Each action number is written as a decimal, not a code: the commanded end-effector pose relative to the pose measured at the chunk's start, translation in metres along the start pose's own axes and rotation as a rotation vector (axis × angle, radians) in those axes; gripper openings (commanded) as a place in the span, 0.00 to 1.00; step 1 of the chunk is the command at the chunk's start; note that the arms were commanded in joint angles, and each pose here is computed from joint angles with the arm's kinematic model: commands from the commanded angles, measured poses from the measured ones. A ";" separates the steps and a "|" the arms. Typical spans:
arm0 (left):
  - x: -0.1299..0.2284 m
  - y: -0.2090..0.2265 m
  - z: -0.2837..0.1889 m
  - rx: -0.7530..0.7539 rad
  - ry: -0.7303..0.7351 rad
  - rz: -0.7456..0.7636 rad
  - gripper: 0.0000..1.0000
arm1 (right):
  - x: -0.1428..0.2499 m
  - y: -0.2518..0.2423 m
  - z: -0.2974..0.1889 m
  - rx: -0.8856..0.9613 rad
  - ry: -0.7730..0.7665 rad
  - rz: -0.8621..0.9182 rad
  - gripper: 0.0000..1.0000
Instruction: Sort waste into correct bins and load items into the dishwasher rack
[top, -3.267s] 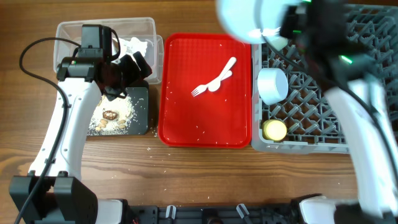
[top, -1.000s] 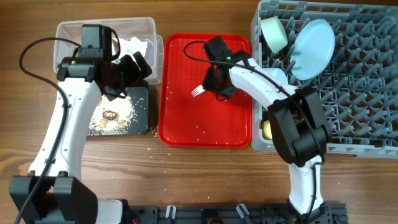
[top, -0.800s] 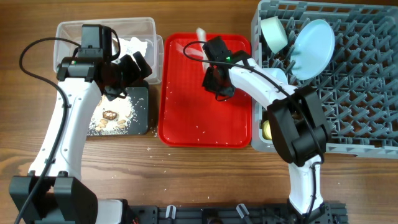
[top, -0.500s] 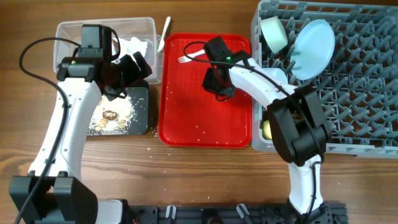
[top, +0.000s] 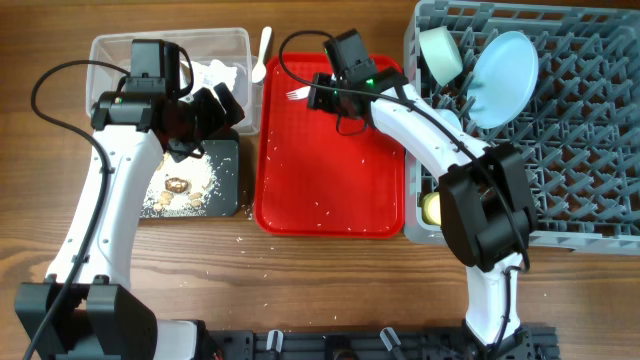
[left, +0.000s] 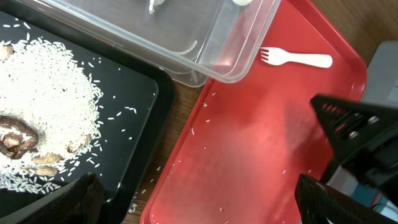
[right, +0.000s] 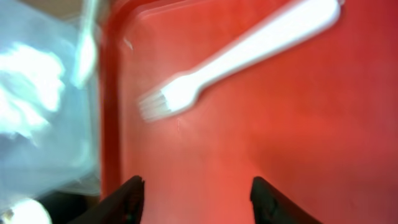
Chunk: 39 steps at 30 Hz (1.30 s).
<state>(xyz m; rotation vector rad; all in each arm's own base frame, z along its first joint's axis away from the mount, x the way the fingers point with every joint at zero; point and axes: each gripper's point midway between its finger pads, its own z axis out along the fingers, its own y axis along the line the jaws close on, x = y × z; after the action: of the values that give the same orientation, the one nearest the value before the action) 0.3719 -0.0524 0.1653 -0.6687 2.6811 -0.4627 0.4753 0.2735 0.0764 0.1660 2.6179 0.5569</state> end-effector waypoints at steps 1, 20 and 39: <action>-0.005 -0.006 -0.011 0.026 -0.030 0.012 1.00 | -0.021 0.012 -0.004 -0.035 -0.077 0.023 0.62; -0.005 -0.006 -0.011 0.026 -0.030 0.012 1.00 | -0.056 -0.005 0.046 0.153 -0.050 -0.061 0.75; -0.005 -0.006 -0.011 0.026 -0.030 0.012 1.00 | 0.004 -0.053 0.097 0.300 0.097 0.119 0.61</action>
<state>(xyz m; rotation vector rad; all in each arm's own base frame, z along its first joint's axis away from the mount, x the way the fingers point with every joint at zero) 0.3720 -0.0524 0.1654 -0.6686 2.6807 -0.4628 0.5331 0.2629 0.0133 0.3660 2.6931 0.2594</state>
